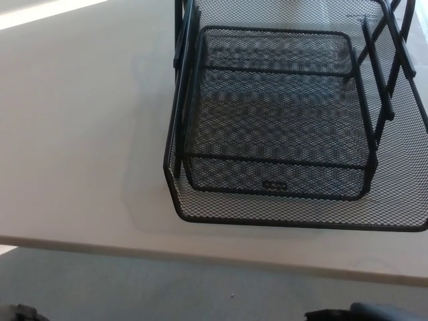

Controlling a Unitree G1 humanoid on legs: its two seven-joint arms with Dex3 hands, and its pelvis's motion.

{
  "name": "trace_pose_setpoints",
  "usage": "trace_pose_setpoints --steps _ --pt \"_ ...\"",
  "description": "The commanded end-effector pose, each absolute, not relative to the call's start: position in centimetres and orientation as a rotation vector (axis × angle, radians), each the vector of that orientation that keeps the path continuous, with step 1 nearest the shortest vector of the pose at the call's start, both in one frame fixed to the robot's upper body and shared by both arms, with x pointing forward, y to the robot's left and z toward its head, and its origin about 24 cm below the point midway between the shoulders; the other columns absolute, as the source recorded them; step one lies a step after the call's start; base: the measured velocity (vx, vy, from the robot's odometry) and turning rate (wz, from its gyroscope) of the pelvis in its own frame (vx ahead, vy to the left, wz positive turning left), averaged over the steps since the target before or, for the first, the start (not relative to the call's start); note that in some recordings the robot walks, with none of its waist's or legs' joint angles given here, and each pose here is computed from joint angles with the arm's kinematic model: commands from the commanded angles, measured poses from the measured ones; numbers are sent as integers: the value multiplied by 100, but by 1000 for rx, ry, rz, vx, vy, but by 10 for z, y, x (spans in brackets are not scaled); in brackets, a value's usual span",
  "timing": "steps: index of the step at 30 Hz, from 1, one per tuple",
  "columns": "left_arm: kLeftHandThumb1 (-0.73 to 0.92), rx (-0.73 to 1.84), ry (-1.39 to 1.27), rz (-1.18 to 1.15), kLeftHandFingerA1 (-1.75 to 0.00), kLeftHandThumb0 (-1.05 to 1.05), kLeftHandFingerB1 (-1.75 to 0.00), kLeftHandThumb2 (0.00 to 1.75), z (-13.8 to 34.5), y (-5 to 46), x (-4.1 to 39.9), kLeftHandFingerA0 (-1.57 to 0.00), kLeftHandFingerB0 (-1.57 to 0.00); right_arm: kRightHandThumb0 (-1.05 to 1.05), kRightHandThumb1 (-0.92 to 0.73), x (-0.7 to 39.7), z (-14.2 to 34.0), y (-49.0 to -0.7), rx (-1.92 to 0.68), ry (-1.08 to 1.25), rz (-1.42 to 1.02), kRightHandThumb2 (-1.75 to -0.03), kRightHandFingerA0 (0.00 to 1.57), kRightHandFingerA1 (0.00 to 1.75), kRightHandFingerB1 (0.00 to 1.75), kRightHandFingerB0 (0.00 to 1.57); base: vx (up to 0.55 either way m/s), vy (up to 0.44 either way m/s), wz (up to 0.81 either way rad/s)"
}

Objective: A balck drawer is kept on the middle of the table and the robot uses its right hand to push it back away from the robot

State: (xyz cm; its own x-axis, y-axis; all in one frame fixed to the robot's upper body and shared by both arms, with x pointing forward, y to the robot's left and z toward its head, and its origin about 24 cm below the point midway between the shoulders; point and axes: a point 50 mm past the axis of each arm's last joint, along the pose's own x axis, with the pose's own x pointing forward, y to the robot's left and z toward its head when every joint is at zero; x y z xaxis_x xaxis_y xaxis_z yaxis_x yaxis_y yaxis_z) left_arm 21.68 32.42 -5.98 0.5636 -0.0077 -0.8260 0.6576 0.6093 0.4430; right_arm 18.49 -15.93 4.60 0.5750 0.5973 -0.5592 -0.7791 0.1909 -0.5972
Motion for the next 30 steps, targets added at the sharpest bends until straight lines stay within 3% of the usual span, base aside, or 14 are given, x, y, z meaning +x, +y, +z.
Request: trace_pose_setpoints --steps 1,2,9,28,29,30 --pt "71 869 903 -480 -38 -56 -33 63 -56 328 219 -48 -34 -53 -80 147 121 -124 -794 78 1476 -64 43 40 34 34 0 0 0" --pt "74 868 900 -481 -38 -55 -33 63 -55 328 219 -49 -35 -48 -63 146 127 -119 -774 45 1498 -99 38 57 48 22 0 0 0" --pt "72 863 891 -485 -38 -55 -33 62 -55 327 220 -47 -33 -50 -63 148 155 -102 -633 -75 1593 -100 39 58 49 24 0 0 0" --pt "71 869 896 -480 -38 -56 -32 62 -54 327 222 -47 -31 -49 -63 153 173 -76 -725 -98 1680 -99 37 59 49 23 0 0 0" --pt "71 870 895 -482 -38 -56 -32 62 -54 327 222 -46 -30 -50 -80 157 175 -75 -738 -95 1682 -64 42 43 36 34 0 0 0" --pt "71 871 894 -483 -38 -56 -32 62 -54 327 221 -46 -30 -50 -80 158 175 -74 -742 -94 1682 -64 42 43 36 34 0 0 0"
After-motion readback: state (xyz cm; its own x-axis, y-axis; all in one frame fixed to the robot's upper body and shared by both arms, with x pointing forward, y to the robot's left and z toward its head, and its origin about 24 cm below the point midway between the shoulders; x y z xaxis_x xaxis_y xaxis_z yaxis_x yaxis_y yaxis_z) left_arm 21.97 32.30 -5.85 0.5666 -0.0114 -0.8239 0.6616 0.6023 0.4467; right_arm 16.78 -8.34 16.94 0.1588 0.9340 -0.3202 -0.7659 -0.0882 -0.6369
